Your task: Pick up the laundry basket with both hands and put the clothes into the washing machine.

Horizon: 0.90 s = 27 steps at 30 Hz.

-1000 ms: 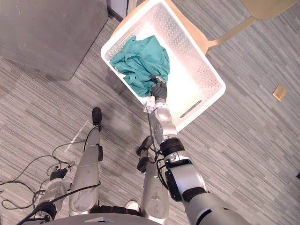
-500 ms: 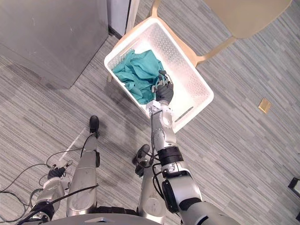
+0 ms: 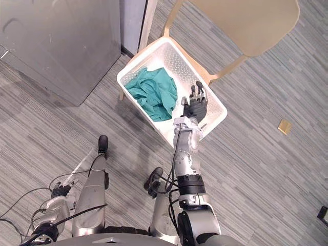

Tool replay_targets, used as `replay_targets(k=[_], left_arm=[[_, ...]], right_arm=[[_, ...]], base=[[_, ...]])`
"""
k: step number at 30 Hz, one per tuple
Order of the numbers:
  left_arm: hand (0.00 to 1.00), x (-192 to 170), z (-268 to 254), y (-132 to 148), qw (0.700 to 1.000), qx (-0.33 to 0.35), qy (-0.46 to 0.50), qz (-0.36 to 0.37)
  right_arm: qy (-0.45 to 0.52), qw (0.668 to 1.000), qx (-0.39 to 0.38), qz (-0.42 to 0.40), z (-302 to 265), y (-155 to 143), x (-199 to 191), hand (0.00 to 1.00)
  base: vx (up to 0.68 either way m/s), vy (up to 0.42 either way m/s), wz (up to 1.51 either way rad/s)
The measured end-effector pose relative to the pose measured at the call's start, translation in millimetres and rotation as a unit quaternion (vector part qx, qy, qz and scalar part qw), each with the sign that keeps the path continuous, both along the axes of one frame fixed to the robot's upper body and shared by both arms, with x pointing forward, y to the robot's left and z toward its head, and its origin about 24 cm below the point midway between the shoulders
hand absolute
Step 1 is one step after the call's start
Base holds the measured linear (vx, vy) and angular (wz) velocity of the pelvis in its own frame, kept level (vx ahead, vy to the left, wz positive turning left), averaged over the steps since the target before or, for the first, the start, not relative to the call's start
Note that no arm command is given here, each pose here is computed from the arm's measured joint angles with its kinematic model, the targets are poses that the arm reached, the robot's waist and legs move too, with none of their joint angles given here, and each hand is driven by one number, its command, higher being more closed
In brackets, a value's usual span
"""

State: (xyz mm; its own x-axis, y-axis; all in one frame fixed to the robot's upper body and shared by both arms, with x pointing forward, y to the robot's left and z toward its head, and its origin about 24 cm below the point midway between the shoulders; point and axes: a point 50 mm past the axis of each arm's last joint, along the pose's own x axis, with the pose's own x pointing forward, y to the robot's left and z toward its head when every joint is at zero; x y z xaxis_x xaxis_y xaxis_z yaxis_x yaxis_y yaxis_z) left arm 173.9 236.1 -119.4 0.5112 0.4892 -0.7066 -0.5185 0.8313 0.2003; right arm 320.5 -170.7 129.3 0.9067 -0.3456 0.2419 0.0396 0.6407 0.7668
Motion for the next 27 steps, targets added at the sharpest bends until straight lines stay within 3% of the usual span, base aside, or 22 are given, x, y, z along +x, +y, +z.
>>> replay_targets(k=[3, 5, 6, 8, 11, 13, 15, 16, 20, 27], left_arm=[[0.0, -3.2, 0.4, 2.9, 1.0, 0.006, 0.0, -0.002], [0.0, -7.1, 0.5, 4.3, 1.0, 0.016, 0.002, -0.017], [0.0, -8.3, 0.3, 5.0, 1.0, 0.021, 0.005, -0.022], [0.0, -14.5, -0.7, 8.7, 0.999, 0.038, 0.014, -0.037], [0.0, -19.2, -2.2, 9.1, 0.998, 0.046, 0.02, -0.046], [0.0, -20.0, -2.1, 8.6, 0.997, 0.054, 0.022, -0.06], [0.0, -19.5, -2.1, 8.0, 0.996, 0.054, 0.022, -0.066], [0.0, -20.0, -2.6, 7.8, 0.996, 0.053, 0.023, -0.067], [0.0, -22.1, -4.3, 7.4, 0.996, 0.052, 0.028, -0.065], [0.0, -19.6, -6.2, 0.7, 0.997, 0.044, 0.029, -0.055]], right_arm=[[0.02, 0.995, -0.093, 0.011, -2.0, 4.3, 0.4, 0.0], [0.029, 0.955, -0.295, 0.02, 6.6, 8.3, 4.1, 0.0], [0.028, 0.936, -0.35, 0.017, 10.2, 10.4, 5.6, 0.0], [0.008, 0.849, -0.528, -0.003, 21.4, 18.4, 12.7, 0.0], [0.009, 0.776, -0.63, 0.004, 20.3, 28.1, 23.3, 0.0], [-0.006, 0.63, -0.777, 0.005, 18.0, 38.2, 35.1, 0.0], [0.007, 0.552, -0.833, -0.016, 17.1, 33.9, 45.3, 0.0], [0.022, 0.532, -0.846, -0.026, 18.8, 29.1, 51.8, 0.0], [0.053, 0.501, -0.862, -0.055, 29.2, 20.4, 64.4, 0.0], [0.091, 0.521, -0.847, -0.06, 26.1, 21.3, 72.1, 0.0]], base=[[0.01, -0.047, -0.01], [0.01, -0.05, 0.0], [-0.01, -0.061, -0.01], [-0.01, -0.058, -0.01], [0.01, -0.044, 0.09], [0.02, -0.067, 0.06], [0.01, -0.068, 0.0], [0.01, -0.064, 0.02], [0.01, -0.057, 0.07], [-0.01, -0.066, -0.01]])
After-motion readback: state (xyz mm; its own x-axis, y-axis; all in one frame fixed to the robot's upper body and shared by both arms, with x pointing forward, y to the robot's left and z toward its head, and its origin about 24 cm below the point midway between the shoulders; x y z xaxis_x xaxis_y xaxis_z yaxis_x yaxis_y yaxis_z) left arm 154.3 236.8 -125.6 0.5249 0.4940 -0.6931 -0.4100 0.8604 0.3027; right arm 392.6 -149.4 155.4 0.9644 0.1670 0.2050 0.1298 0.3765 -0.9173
